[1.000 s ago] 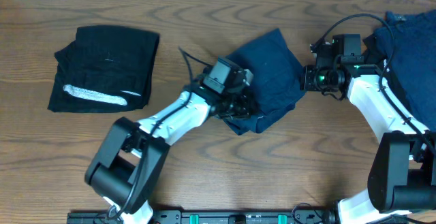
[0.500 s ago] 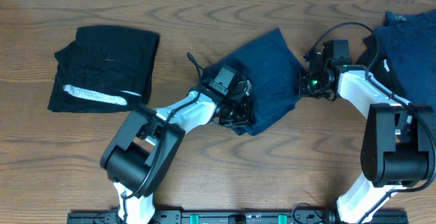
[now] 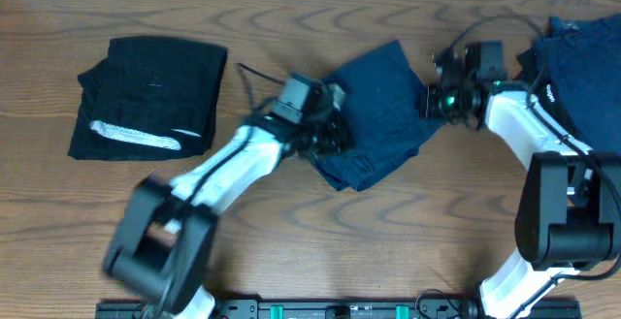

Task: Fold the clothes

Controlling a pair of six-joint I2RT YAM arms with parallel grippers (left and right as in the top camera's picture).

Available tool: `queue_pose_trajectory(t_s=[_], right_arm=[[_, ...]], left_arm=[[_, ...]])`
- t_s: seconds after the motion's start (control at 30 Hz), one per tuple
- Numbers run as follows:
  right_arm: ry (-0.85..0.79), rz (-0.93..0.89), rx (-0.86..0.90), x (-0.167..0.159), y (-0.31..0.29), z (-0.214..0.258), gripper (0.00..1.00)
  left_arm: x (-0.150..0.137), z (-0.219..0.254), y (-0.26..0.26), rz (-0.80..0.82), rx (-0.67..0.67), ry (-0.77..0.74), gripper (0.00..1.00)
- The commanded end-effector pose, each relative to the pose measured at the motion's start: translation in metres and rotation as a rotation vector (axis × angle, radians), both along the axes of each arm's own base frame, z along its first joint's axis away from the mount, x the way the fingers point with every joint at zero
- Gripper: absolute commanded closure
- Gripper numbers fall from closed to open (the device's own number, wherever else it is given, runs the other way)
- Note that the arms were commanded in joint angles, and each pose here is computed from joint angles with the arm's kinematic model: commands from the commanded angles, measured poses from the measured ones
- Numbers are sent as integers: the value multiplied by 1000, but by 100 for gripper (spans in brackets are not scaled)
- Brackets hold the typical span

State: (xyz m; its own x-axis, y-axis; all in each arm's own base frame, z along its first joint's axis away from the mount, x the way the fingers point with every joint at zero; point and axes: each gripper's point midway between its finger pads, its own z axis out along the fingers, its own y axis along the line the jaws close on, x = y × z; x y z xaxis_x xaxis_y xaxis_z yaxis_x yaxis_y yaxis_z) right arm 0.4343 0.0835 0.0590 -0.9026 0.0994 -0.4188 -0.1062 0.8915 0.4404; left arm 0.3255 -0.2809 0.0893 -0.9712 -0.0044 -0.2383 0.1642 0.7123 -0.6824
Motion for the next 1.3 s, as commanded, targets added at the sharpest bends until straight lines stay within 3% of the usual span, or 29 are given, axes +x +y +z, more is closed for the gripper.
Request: queue_pose_trajectory(t_s=[0.0, 0.17, 0.33, 0.5, 0.67, 0.83, 0.97, 1.03, 1.07, 1.17, 1.27], right_arm=[[-151, -7, 107, 30, 11, 61, 98], [-284, -9, 119, 55, 21, 78, 98], [-364, -6, 74, 73, 36, 74, 98], [-415, 35, 76, 87, 63, 54, 96], [-350, -45, 117, 99, 72, 8, 97], [-320, -55, 173, 101, 77, -12, 99], [-406, -26, 175, 107, 77, 20, 97], [-426, -36, 180, 106, 69, 43, 89], [-421, -50, 177, 104, 61, 54, 80], [-371, -101, 159, 90, 33, 76, 70], [-291, -172, 132, 70, -4, 88, 45]], left_arm=[[45, 29, 41, 176, 133, -199, 93], [73, 16, 78, 313, 256, -242, 92], [90, -15, 88, 351, 294, -231, 93], [97, -43, 89, 353, 311, -205, 93], [96, -67, 89, 346, 333, -170, 93], [100, -61, 88, 347, 322, -194, 93], [108, -25, 86, 352, 283, -283, 93], [107, 1, 87, 360, 259, -320, 94], [103, 14, 87, 360, 252, -330, 93], [85, 39, 86, 340, 242, -328, 93], [60, 49, 82, 302, 255, -297, 89]])
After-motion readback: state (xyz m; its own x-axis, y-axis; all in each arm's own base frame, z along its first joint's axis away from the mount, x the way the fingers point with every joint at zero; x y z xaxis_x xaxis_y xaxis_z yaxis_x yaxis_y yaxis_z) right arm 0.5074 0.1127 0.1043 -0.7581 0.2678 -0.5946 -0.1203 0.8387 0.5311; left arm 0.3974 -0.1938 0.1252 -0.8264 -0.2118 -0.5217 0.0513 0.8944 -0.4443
